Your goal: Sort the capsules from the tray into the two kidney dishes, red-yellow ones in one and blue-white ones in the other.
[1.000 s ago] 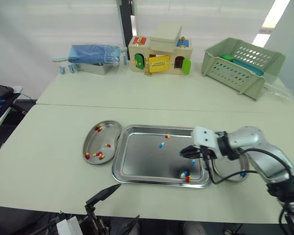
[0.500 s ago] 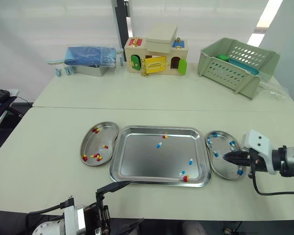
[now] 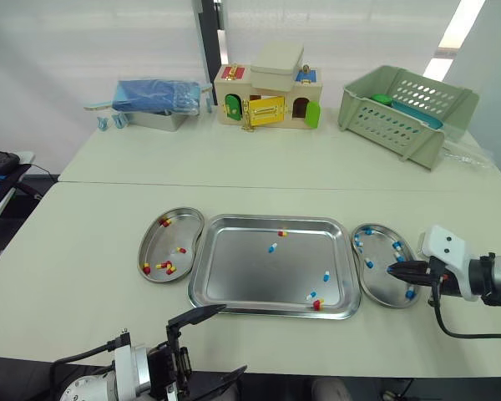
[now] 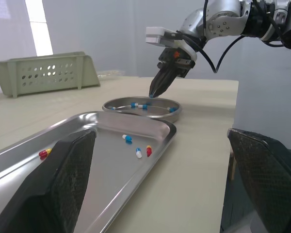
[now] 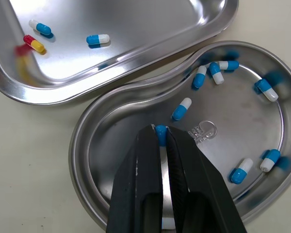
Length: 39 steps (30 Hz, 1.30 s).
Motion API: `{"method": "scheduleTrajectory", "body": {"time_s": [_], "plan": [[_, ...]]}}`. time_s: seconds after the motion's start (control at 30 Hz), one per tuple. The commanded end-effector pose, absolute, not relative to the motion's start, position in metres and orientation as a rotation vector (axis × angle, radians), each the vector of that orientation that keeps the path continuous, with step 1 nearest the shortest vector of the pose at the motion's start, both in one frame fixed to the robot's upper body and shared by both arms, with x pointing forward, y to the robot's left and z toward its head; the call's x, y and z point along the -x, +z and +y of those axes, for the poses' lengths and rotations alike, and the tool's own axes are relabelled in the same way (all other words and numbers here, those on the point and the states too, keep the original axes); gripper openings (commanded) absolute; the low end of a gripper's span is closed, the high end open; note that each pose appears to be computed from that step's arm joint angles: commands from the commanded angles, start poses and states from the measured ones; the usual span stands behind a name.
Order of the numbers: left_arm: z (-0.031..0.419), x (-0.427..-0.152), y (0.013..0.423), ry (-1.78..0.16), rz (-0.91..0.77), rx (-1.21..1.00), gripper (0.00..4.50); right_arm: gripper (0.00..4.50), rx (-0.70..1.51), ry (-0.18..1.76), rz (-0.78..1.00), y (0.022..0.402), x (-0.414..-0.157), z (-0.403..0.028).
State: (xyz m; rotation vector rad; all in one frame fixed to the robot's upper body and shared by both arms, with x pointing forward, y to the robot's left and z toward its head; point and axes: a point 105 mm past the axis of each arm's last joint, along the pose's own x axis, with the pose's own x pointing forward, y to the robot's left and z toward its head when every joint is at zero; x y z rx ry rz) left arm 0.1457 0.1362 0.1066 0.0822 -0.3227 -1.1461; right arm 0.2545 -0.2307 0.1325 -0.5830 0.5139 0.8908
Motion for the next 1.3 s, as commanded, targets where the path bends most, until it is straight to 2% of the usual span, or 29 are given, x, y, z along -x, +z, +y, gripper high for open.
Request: {"method": "scheduleTrajectory", "body": {"time_s": [0.03,0.4,0.47,0.73,0.87,0.9,0.93,1.13,1.3], "plan": [[0.136,-0.143,0.109,-1.144,-0.335,-0.088,4.50,0.01,0.625,0.893,0.495,0.138,-0.258,-0.232],[0.138,-0.144,0.104,-1.117,-0.337,-0.089,4.50,0.01,0.641,0.903,0.485,0.137,-0.263,-0.233],[0.137,-0.144,0.104,-1.117,-0.339,-0.089,4.50,0.68,0.645,0.903,0.480,0.138,-0.264,-0.232],[0.136,-0.146,0.105,-1.115,-0.343,-0.090,4.50,2.67,0.647,0.904,0.475,0.139,-0.263,-0.233],[0.136,-0.147,0.106,-1.112,-0.345,-0.090,4.50,3.86,0.650,0.901,0.471,0.140,-0.264,-0.233],[0.136,-0.147,0.106,-1.110,-0.345,-0.089,4.50,4.29,0.650,0.900,0.469,0.140,-0.264,-0.233],[0.136,-0.147,0.106,-1.108,-0.345,-0.089,4.50,4.46,0.650,0.900,0.468,0.140,-0.264,-0.233],[0.144,-0.156,0.114,-1.020,-0.327,-0.062,4.50,4.46,0.562,0.911,0.375,0.157,-0.265,-0.230],[0.170,-0.182,0.139,-0.843,-0.296,-0.067,4.50,4.46,0.443,0.870,0.271,0.180,-0.267,-0.246]]}}
